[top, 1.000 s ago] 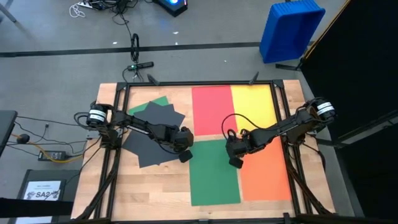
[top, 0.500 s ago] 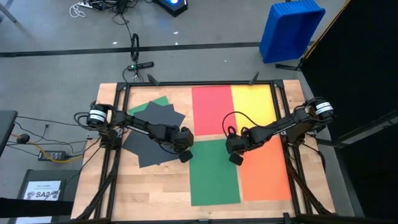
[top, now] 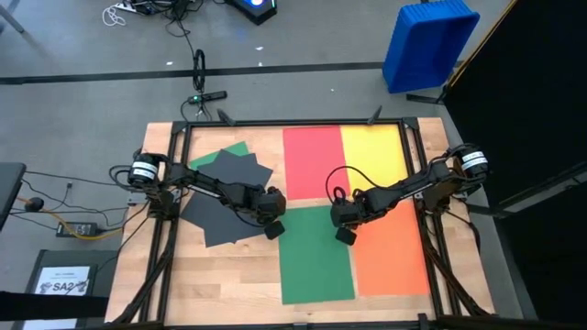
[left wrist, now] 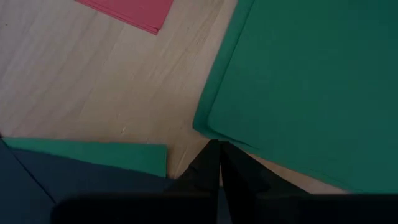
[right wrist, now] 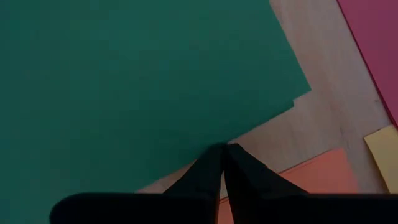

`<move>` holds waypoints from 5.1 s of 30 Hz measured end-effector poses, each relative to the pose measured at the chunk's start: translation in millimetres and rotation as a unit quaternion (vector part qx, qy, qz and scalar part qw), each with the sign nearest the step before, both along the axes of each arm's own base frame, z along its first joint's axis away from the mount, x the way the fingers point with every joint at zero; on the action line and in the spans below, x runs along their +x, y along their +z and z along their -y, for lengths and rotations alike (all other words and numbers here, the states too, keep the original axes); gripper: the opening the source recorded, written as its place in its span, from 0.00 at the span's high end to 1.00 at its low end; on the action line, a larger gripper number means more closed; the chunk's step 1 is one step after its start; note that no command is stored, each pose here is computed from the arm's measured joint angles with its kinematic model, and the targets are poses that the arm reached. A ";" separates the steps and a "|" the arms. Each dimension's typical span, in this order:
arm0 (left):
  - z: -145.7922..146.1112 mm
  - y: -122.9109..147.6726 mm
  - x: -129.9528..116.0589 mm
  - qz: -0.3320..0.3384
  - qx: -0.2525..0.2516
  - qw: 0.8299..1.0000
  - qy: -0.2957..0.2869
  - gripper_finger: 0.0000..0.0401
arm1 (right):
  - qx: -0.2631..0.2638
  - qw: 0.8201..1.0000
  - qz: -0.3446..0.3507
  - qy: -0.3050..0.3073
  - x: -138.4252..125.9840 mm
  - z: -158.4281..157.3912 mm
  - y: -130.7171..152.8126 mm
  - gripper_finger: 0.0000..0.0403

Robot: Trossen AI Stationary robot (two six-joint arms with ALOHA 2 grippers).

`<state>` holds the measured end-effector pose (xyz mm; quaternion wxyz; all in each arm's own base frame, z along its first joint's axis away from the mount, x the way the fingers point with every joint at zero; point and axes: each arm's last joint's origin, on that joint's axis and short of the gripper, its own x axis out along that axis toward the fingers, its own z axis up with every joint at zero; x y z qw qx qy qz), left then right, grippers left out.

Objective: Organize paper
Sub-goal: Stack the green colored paper on top of the green colored paper

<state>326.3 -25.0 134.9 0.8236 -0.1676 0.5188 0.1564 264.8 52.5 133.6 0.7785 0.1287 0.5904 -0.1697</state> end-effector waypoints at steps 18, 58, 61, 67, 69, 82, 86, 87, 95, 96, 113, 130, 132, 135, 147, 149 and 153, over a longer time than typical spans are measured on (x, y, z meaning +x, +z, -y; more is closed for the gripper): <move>0.0 1.2 0.0 0.002 -0.001 1.000 0.000 1.00 | 0.001 1.000 0.007 -0.002 -0.6 0.2 3.3 1.00; 0.3 -2.4 -12.5 -0.068 -0.009 0.998 0.004 1.00 | 0.001 1.000 0.010 -0.016 -6.1 9.6 15.6 1.00; 1.4 -0.8 -13.3 -0.066 -0.011 0.998 0.003 1.00 | 0.001 1.000 0.010 -0.016 -6.1 9.6 15.6 1.00; 1.9 12.1 -9.0 -0.068 -0.011 0.998 -0.002 1.00 | 0.001 1.000 0.010 -0.016 -6.1 9.6 15.8 1.00; 2.7 17.4 -6.9 -0.079 -0.008 0.997 -0.011 1.00 | 0.001 1.000 0.010 -0.016 -6.2 9.6 15.8 1.00; 2.7 19.0 5.4 -0.067 0.014 0.998 -0.015 1.00 | -0.001 1.000 0.005 -0.007 -6.9 9.7 15.7 1.00; 3.5 9.6 9.3 -0.077 0.007 0.997 -0.018 1.00 | -0.001 1.000 0.006 -0.007 -6.8 9.6 15.7 1.00; 3.6 7.3 9.8 -0.079 0.007 0.997 -0.017 1.00 | 0.000 1.000 0.005 -0.007 -6.9 9.6 15.8 1.00; 3.7 2.0 11.4 -0.083 0.006 0.996 -0.018 1.00 | 0.010 1.000 0.005 -0.004 -12.4 10.0 7.1 1.00; 3.7 1.9 11.5 -0.083 0.005 0.996 -0.018 1.00 | 0.012 1.000 0.007 -0.004 -13.2 10.1 5.9 1.00; 4.3 1.4 16.0 -0.060 0.001 0.998 -0.019 1.00 | 0.024 0.998 0.049 -0.003 -7.2 8.6 3.7 1.00; 4.0 8.0 12.9 -0.064 0.001 0.998 -0.019 1.00 | 0.023 0.999 0.045 -0.004 -7.6 9.0 3.6 1.00; 3.8 11.4 12.2 -0.059 0.001 0.998 -0.019 1.00 | 0.023 0.999 0.044 -0.005 -7.9 9.0 3.7 1.00; 3.1 15.9 7.4 -0.066 0.006 0.998 -0.017 1.00 | 0.022 0.999 0.042 -0.005 -8.2 9.1 3.6 1.00; 2.4 21.6 5.2 -0.063 0.011 0.998 -0.006 1.00 | 0.024 0.999 0.038 -0.005 -8.9 9.0 3.6 1.00; 2.5 21.6 5.2 -0.062 0.010 0.998 -0.005 1.00 | 0.025 0.999 0.034 -0.004 -8.8 8.9 4.6 1.00; 2.6 20.7 6.2 -0.060 0.010 0.998 -0.005 1.00 | 0.023 1.000 0.016 -0.002 -9.0 8.8 7.9 1.00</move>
